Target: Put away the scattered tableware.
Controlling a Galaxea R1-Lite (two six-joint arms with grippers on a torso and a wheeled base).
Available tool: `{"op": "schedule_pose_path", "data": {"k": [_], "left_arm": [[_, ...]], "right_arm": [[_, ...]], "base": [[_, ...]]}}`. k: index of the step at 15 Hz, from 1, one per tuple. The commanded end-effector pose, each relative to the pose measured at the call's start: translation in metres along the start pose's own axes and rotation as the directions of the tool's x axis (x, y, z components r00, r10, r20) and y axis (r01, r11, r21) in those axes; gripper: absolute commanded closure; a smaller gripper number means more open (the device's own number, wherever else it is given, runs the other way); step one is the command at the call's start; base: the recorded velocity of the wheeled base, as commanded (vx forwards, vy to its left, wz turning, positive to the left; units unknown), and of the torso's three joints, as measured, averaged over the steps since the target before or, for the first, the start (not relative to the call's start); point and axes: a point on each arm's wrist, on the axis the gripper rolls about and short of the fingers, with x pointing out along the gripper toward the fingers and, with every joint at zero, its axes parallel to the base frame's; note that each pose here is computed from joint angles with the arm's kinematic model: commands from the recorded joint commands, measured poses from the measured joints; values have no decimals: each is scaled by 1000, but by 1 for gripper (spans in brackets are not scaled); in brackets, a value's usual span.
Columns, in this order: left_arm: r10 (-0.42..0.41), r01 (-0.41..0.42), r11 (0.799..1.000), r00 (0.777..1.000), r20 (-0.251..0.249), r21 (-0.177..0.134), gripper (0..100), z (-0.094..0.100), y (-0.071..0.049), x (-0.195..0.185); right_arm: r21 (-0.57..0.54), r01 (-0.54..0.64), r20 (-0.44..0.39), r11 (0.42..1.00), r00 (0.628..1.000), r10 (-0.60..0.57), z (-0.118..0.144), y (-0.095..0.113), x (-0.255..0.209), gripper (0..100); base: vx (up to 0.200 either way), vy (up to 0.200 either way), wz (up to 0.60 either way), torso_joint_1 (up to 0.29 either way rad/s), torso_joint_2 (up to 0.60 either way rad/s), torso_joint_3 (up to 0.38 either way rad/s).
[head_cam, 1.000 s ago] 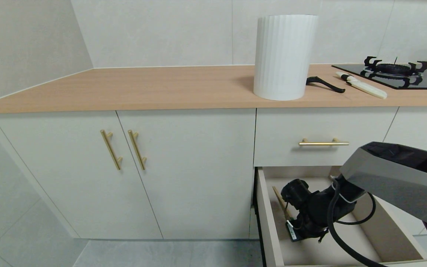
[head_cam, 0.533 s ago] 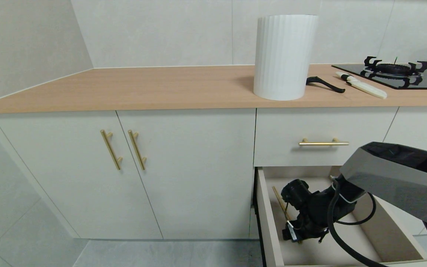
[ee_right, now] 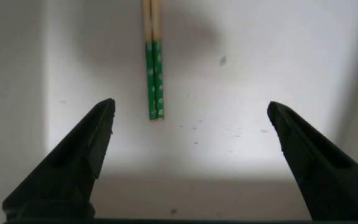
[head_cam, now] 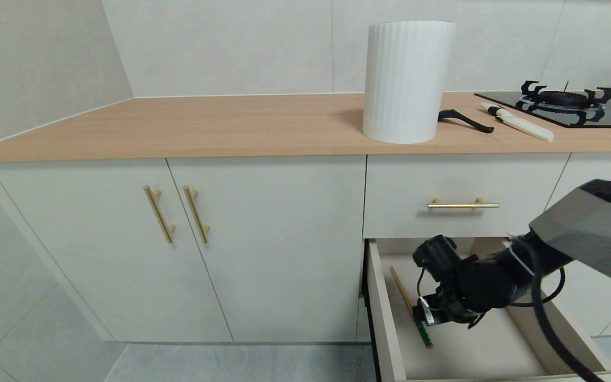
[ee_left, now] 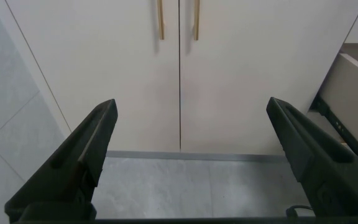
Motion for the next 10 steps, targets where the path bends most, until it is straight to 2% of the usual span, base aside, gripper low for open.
{"op": "schedule_pose_path", "data": {"k": [1, 5, 10], "left_arm": [[1, -1, 1000, 1000, -1, 0, 0, 0, 0, 0], [1, -1, 1000, 1000, -1, 0, 0, 0, 0, 0], [1, -1, 1000, 1000, -1, 0, 0, 0, 0, 0]], "right_arm": [[49, 1, 152, 999, 988, -9, 15, -18, -59, 0], [116, -21, 305, 993, 952, -15, 27, -42, -115, 0], [168, -57, 414, 984, 910, -18, 32, -60, -149, 0]], "base": [[0, 0, 0, 0, 0, 0], [0, 0, 0, 0, 0, 0], [0, 0, 0, 0, 0, 0]]}}
